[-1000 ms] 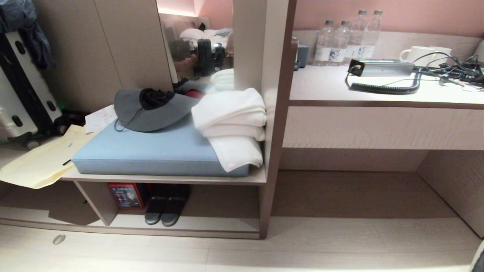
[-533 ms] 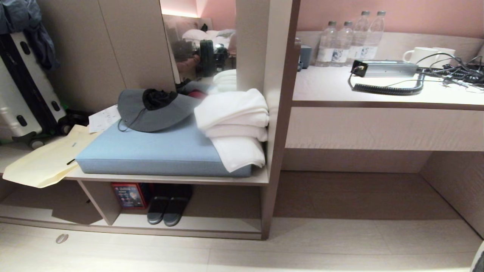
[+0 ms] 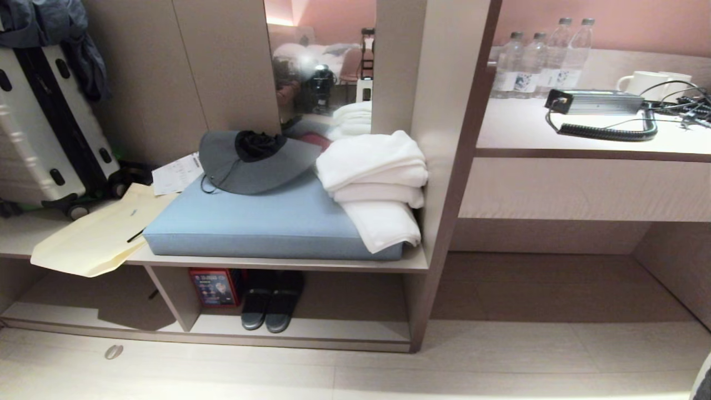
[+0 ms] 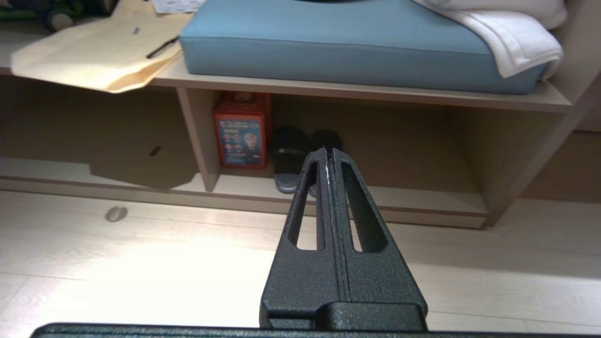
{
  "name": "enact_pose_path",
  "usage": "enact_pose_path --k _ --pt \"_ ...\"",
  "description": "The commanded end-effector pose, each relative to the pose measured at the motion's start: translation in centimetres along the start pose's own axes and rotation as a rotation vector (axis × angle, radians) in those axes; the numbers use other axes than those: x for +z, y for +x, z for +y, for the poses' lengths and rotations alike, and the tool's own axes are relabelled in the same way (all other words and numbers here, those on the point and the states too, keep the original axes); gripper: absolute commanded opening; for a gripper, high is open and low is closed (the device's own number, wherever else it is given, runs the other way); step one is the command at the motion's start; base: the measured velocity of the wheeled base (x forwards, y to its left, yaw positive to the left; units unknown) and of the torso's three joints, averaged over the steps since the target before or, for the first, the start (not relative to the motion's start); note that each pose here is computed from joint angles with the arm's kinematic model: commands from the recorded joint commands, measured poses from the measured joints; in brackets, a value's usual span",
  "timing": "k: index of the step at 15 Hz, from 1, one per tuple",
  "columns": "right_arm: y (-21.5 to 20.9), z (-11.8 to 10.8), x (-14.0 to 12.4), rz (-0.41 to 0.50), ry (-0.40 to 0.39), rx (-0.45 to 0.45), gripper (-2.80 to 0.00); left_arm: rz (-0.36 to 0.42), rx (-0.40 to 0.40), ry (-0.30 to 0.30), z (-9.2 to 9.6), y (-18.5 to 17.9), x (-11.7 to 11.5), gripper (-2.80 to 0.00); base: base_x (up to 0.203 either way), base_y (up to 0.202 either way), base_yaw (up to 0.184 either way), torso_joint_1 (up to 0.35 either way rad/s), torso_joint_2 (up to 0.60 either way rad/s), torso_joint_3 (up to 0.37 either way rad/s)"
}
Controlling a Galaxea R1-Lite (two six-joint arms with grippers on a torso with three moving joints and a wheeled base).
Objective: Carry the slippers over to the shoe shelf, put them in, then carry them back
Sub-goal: Place the slippers into the shoe cabinet
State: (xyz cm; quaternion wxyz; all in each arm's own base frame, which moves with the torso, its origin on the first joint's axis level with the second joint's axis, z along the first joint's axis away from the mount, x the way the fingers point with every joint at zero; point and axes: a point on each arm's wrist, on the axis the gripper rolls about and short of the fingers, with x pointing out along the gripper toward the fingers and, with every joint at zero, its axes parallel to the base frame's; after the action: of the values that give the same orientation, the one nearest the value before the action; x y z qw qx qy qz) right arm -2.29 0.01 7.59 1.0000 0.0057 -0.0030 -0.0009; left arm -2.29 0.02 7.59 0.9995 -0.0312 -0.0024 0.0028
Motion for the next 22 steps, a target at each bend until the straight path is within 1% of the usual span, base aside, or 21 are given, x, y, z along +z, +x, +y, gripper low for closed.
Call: enact_pose_path --k 1,22 --pt "0.00 0.00 0.00 0.000 -0.001 0.000 -2.80 0.000 0.000 -0.001 0.00 0.01 0.01 -2.80 0.000 0.198 0.000 0.005 0.00 0.006" --pt "0.00 0.00 0.00 0.000 -0.001 0.000 -2.80 0.000 0.000 -0.002 0.00 0.01 0.01 -2.80 0.000 0.194 -0.002 0.003 0.00 0.002"
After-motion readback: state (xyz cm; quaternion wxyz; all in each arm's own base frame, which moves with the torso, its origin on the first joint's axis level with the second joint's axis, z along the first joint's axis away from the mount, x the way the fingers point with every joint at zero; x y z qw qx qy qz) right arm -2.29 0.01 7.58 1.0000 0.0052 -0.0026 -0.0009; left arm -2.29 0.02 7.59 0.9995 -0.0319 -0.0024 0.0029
